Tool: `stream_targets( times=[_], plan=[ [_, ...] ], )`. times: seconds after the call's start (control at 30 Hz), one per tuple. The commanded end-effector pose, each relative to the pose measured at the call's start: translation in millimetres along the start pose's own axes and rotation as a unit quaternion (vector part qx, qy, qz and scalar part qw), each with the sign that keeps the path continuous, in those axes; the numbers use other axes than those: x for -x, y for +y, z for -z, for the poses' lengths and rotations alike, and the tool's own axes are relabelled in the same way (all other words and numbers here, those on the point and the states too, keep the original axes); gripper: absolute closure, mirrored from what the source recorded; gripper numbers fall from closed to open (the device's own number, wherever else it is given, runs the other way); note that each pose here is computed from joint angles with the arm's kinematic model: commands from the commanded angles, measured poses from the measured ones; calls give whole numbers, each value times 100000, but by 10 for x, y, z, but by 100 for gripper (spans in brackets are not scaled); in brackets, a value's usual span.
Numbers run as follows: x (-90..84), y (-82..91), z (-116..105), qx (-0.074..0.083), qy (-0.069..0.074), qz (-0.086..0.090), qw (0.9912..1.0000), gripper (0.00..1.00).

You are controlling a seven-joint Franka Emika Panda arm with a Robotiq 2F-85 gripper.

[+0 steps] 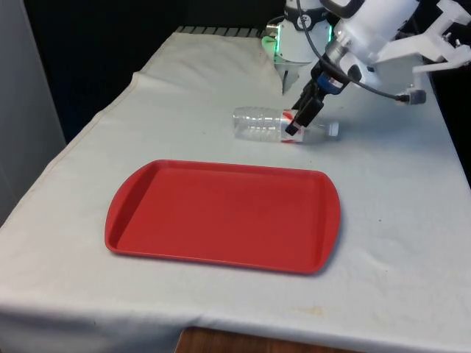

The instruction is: Place the bottle upright on the tray.

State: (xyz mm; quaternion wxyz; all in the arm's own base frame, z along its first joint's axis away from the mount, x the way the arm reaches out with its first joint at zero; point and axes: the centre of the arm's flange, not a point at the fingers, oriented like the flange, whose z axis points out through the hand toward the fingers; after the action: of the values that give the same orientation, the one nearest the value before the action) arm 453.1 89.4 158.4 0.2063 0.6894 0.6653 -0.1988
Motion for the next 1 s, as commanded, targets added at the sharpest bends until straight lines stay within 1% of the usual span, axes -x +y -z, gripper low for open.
stream_targets(
  times=[0.0,0.17,0.2,0.23,0.33,0.43,0.5,0.53,0.57,0.83,0.87,0.97],
  plan=[
    [11,10,-21,362,-297,122,99999,0],
    [12,7,-59,-66,-1255,577,99990,0],
    [14,-3,-51,-330,-871,434,99995,0],
    [14,12,-72,-215,-1694,681,99983,0],
    [7,12,-82,-504,-2418,1009,99964,0],
    [15,19,-74,-460,-2942,998,99951,0],
    [13,16,-73,-519,-2990,1003,99949,0],
    [16,14,-79,-856,-2709,985,99955,0],
    [6,13,-70,-586,-3002,1013,99948,0],
    [1,14,-74,-625,-2953,857,99951,0],
    [10,10,-76,-854,-2777,966,99953,0],
    [-30,6,-93,-669,-3110,642,99947,0]
  ],
)
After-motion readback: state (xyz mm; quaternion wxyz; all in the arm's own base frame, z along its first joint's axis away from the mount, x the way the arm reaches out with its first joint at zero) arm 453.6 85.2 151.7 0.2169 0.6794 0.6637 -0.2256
